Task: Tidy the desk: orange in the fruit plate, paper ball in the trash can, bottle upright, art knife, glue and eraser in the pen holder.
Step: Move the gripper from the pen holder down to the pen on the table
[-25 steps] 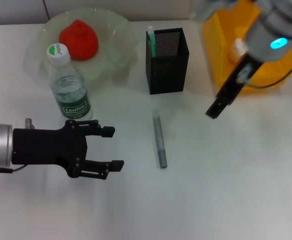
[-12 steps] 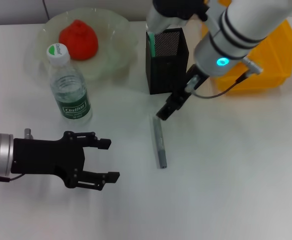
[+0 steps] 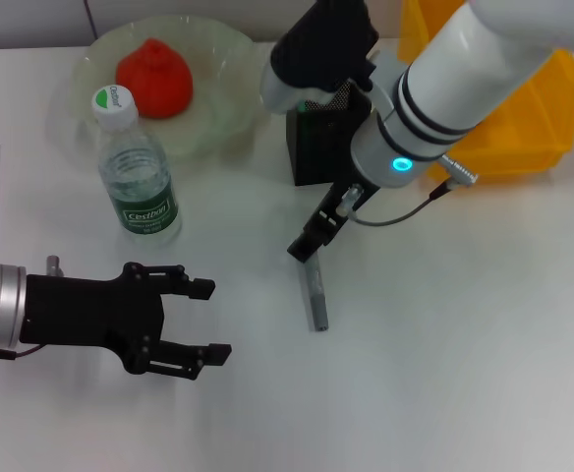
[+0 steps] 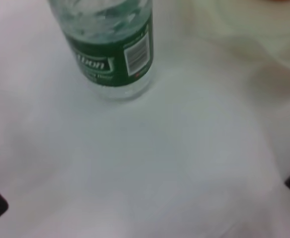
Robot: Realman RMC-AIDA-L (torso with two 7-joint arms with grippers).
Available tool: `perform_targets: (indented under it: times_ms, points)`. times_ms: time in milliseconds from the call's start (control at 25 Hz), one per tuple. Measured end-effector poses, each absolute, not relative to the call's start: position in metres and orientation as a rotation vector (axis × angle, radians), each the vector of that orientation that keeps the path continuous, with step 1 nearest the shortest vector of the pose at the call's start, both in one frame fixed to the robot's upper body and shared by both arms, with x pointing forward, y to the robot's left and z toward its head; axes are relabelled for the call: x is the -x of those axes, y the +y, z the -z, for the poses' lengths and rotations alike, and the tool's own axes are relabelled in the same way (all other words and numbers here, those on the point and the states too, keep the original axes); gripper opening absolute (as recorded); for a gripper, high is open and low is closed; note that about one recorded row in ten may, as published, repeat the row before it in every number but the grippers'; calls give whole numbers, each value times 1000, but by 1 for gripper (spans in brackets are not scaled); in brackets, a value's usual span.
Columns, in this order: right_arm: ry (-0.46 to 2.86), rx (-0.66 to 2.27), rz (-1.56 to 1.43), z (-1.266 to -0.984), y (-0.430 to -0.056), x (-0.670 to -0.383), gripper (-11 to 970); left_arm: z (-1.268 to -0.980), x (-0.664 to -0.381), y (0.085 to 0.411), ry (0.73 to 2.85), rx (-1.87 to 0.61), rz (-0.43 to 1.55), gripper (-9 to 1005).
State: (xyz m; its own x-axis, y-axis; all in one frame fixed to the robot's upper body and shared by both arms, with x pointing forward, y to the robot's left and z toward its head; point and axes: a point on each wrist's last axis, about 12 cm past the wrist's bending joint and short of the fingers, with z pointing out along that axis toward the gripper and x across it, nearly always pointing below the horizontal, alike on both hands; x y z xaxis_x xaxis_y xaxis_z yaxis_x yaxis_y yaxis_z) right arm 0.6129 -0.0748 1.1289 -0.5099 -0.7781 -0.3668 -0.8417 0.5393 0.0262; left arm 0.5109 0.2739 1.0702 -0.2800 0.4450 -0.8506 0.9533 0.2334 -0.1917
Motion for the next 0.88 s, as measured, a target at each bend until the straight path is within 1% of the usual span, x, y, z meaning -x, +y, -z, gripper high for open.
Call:
perform_targets:
  times_ms: [480, 800, 880]
  points:
    - [2460, 1399, -270, -1116, -71, -604, 695, -1069, -510, 270, 1839, -1281, 984, 845]
    - [2462, 1412, -275, -1113, -70, -602, 471, -1069, -508, 270, 1835, -1281, 995, 845]
    - [2462, 1420, -270, -1113, -69, -601, 441, -1069, -508, 270, 1835, -1280, 996, 845]
